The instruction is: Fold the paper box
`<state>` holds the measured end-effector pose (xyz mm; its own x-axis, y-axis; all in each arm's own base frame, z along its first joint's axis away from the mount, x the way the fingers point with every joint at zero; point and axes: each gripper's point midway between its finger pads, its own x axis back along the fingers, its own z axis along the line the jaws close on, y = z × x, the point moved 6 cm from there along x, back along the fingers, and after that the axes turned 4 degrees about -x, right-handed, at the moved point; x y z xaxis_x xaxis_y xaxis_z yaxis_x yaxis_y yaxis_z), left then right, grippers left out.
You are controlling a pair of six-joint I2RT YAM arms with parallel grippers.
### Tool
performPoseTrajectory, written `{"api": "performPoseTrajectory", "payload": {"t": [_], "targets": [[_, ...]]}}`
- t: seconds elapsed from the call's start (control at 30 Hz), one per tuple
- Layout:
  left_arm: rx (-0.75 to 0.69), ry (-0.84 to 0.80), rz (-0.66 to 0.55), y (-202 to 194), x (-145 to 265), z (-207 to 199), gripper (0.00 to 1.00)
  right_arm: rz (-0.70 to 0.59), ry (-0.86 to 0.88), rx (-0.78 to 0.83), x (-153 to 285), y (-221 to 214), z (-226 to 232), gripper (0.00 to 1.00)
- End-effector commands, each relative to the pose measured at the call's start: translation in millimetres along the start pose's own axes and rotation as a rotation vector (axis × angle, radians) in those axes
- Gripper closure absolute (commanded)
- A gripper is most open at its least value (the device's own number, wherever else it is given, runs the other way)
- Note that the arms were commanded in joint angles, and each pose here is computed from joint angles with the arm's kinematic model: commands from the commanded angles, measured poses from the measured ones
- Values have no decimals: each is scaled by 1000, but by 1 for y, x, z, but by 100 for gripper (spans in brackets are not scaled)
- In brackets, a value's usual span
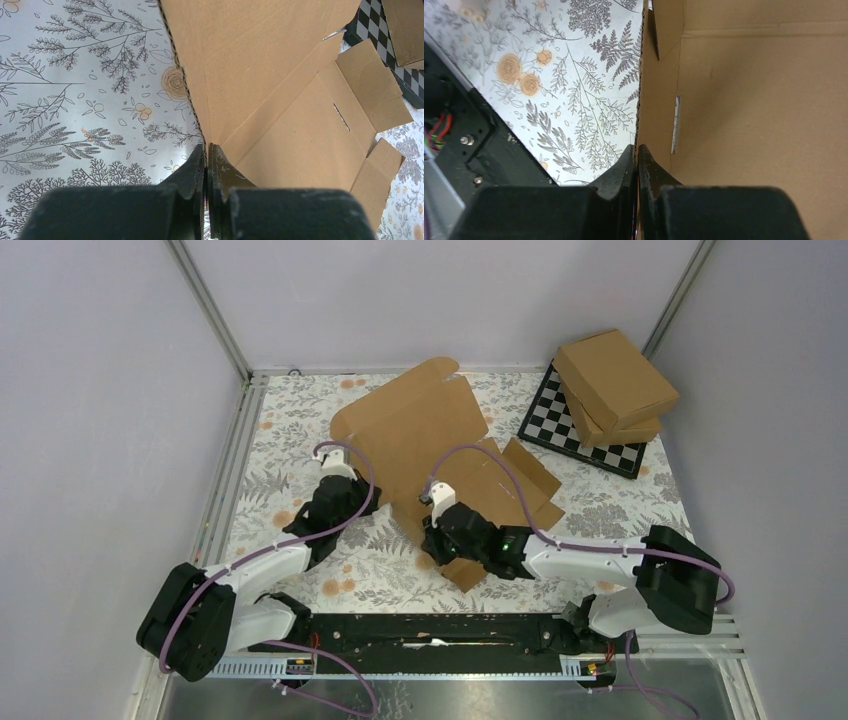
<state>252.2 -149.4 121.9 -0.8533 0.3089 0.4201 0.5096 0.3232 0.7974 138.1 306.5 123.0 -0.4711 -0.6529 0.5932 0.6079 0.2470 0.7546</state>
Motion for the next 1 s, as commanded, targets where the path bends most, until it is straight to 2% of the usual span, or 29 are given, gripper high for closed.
{"api": "performPoseTrajectory", "payload": {"t": [0.0,0.33,0.47,0.57,0.77,0.87,0.97], "targets": [[-37,-24,-22,2,3,-2,100,-25,145,-162,4,19,1,94],[-61,-84,-37,0,5,-5,100,9,121,-537,-7,15,-56,96],[-84,-158,-24,-3,5,-12,100,90,108,-624,-21,2,-75,95],[-102,-205,-14,-5,5,-18,100,140,168,-679,-29,-1,-79,92],[-134,-227,5,-8,6,-22,100,170,279,-777,-38,-5,-84,80],[-143,-229,7,-9,8,-22,100,184,270,-769,-41,-11,-88,65],[-149,-218,7,-10,8,-21,100,176,237,-745,-43,-16,-93,56]]}}
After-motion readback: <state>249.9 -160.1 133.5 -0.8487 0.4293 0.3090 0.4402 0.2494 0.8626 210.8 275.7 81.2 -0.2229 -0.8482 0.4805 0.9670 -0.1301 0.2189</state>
